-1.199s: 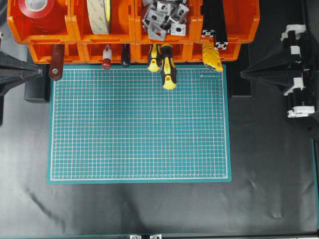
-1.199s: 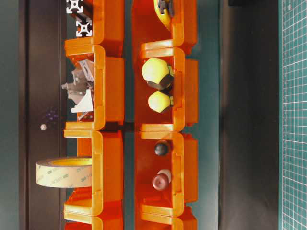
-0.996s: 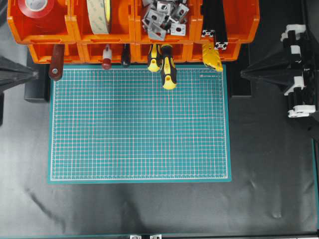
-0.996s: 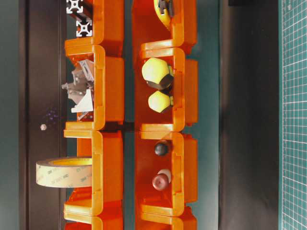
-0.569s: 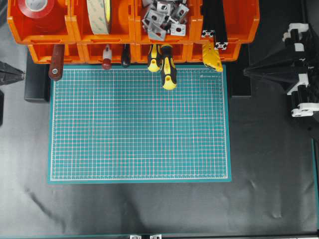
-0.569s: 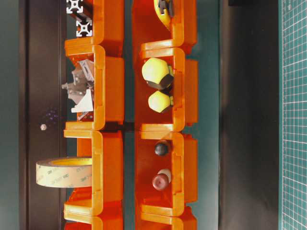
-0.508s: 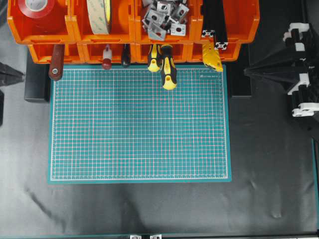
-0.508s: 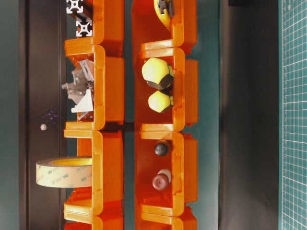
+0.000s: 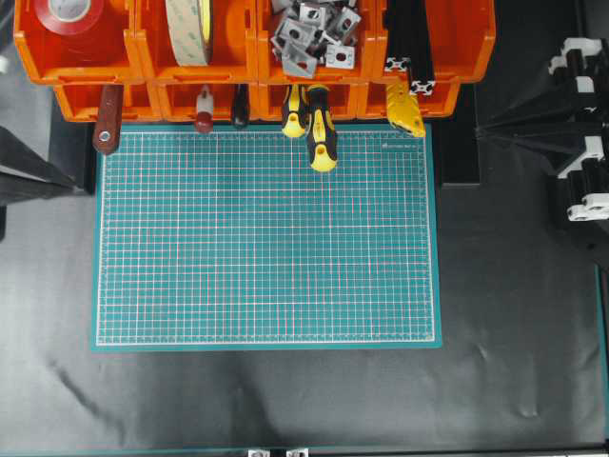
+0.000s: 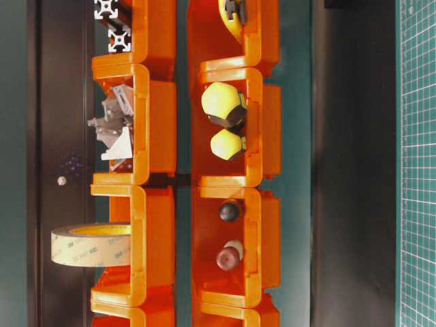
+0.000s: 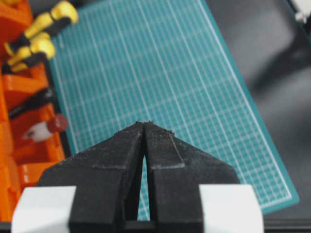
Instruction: Pick red screwdriver from container rack with left arm.
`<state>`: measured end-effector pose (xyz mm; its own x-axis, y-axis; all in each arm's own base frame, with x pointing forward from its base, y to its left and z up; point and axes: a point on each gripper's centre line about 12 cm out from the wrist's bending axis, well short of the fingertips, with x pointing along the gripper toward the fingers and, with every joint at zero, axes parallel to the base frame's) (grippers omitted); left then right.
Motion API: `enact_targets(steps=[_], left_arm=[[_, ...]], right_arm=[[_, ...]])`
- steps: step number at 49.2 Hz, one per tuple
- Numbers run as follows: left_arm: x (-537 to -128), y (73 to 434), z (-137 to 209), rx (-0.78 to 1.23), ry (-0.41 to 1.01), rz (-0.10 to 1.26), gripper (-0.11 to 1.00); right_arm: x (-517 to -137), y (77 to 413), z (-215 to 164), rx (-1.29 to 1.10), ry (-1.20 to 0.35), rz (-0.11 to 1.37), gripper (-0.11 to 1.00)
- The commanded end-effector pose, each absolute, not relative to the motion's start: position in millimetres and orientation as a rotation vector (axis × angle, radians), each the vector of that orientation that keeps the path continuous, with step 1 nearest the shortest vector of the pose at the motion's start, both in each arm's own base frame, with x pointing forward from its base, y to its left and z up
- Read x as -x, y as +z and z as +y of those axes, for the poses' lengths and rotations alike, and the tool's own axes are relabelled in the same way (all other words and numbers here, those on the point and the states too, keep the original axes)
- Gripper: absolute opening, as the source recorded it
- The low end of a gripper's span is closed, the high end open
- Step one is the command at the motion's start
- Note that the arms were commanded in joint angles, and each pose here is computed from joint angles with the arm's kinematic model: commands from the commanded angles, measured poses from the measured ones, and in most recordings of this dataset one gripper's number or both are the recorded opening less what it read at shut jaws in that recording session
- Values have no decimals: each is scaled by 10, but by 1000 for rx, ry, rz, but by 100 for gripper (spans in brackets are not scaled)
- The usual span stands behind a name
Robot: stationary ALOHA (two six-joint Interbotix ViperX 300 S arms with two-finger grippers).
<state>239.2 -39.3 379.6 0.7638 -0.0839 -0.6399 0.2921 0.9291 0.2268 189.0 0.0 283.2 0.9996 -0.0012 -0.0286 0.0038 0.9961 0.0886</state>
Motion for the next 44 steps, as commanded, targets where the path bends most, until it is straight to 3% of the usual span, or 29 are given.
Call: enact_targets(steps=[1,9,17,25,30,44], left_arm=[[-2566,3811,-495,-370,-230,702,0],[-2846,3703,-613,-599,-193,799,0],[-3019,3784,-710,-894,14,835,0],[-3127,3678,-868,-907,191,799,0],[-3208,3465,-914,-846,262,842,0],[-3456,2848,-881,-867,289,960,0]], right_arm=[[-1911,2978,2,-92,0,-8,0],[-1911,2972,2,-92,0,-4,0],[-1910,2952,3,-90,0,6,0],[-1909,2952,14,-92,6,6,0],[-1910,2959,32,-92,15,5,0],[-1901,2944,58,-92,29,21,0]])
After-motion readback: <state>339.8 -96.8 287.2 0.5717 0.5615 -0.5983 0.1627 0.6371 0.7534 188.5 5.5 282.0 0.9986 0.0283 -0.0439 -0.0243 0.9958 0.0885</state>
